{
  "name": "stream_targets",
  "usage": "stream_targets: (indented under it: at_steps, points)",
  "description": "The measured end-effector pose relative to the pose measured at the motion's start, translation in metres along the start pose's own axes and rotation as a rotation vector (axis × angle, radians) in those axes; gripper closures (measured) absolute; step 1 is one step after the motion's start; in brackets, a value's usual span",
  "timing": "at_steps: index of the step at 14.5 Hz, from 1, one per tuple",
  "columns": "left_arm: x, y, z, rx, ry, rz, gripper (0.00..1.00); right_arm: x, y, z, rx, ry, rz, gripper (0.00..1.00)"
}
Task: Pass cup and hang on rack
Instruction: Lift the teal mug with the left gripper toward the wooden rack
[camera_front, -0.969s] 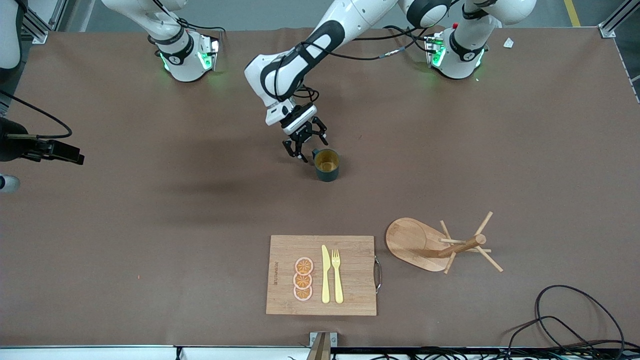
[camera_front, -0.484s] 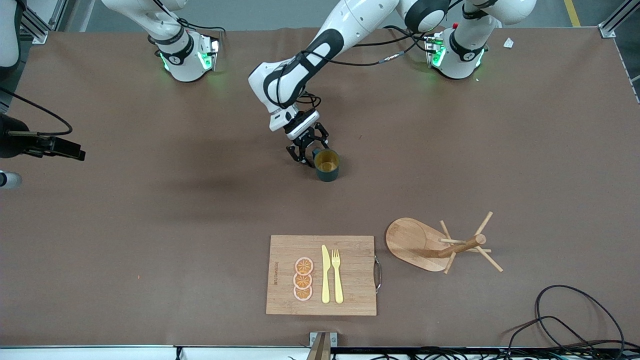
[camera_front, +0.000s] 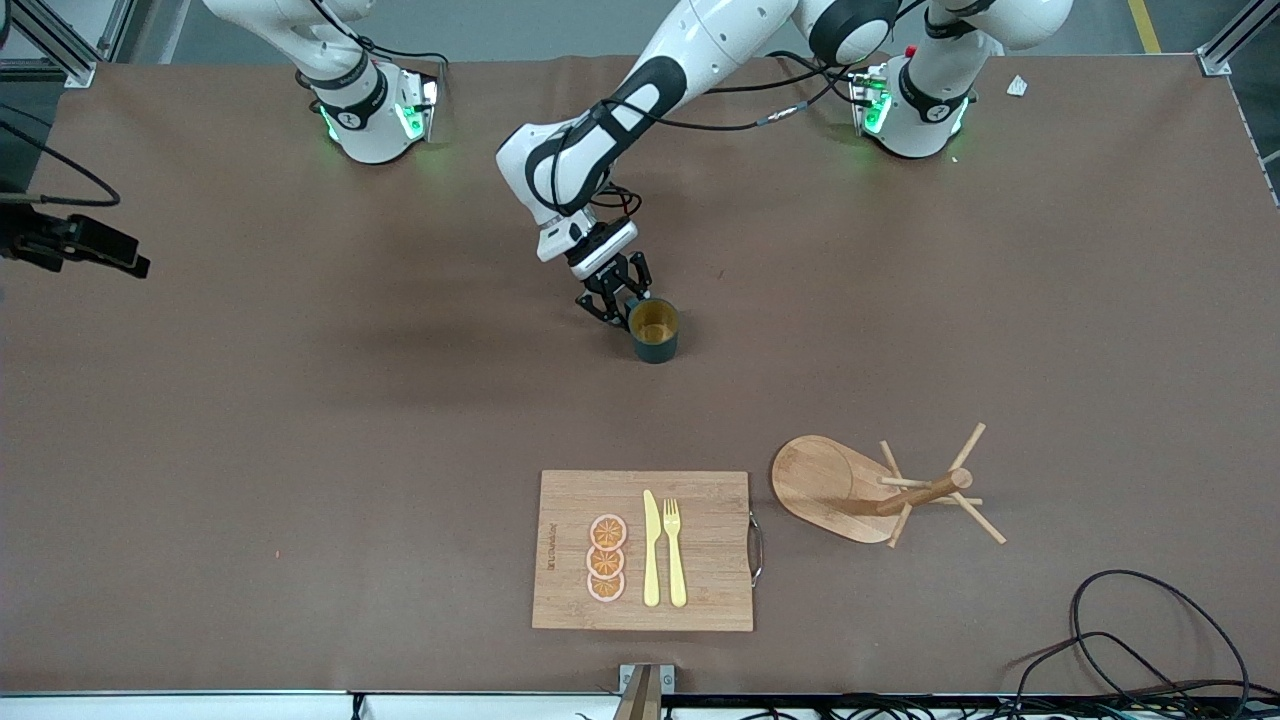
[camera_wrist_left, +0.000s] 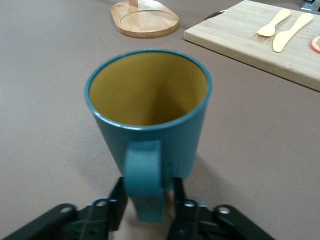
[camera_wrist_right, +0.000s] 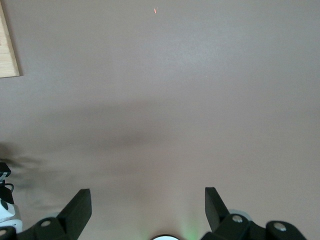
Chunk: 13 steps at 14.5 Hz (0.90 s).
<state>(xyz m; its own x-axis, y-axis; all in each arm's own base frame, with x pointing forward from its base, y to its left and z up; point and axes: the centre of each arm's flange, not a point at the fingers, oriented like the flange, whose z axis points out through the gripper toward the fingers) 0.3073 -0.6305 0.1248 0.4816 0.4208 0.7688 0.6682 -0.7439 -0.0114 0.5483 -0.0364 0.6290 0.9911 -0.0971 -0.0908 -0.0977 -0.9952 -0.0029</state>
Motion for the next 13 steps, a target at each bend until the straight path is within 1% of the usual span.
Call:
stream_targets:
  at_steps: [2,5,6,8,9,11,13]
  points:
    - [0.0,0.0,0.0,-0.001,0.0,0.001,0.8,-0.005,0.001,-0.006,0.002,0.009,0.001,0.0]
    - [0.005,0.004,-0.004,-0.005,-0.008,-0.006,0.79,-0.011,0.002,-0.009,0.002,0.002,0.002,0.0]
    - [0.014,0.009,-0.007,0.003,-0.027,-0.011,0.79,-0.013,0.002,-0.011,0.003,-0.001,0.002,0.0]
    - [0.051,0.022,-0.014,0.045,-0.107,-0.03,0.79,-0.02,0.004,-0.017,0.004,0.0,0.003,0.0]
    - [0.079,0.032,-0.018,0.058,-0.172,-0.054,0.79,-0.024,0.004,-0.021,0.005,0.003,0.003,0.0]
    - [0.154,0.05,-0.027,0.075,-0.325,-0.098,0.79,-0.031,0.004,-0.029,0.007,0.016,0.002,0.0]
    - [0.23,0.057,-0.035,0.082,-0.46,-0.132,0.79,-0.033,0.004,-0.032,0.008,0.024,0.001,0.0]
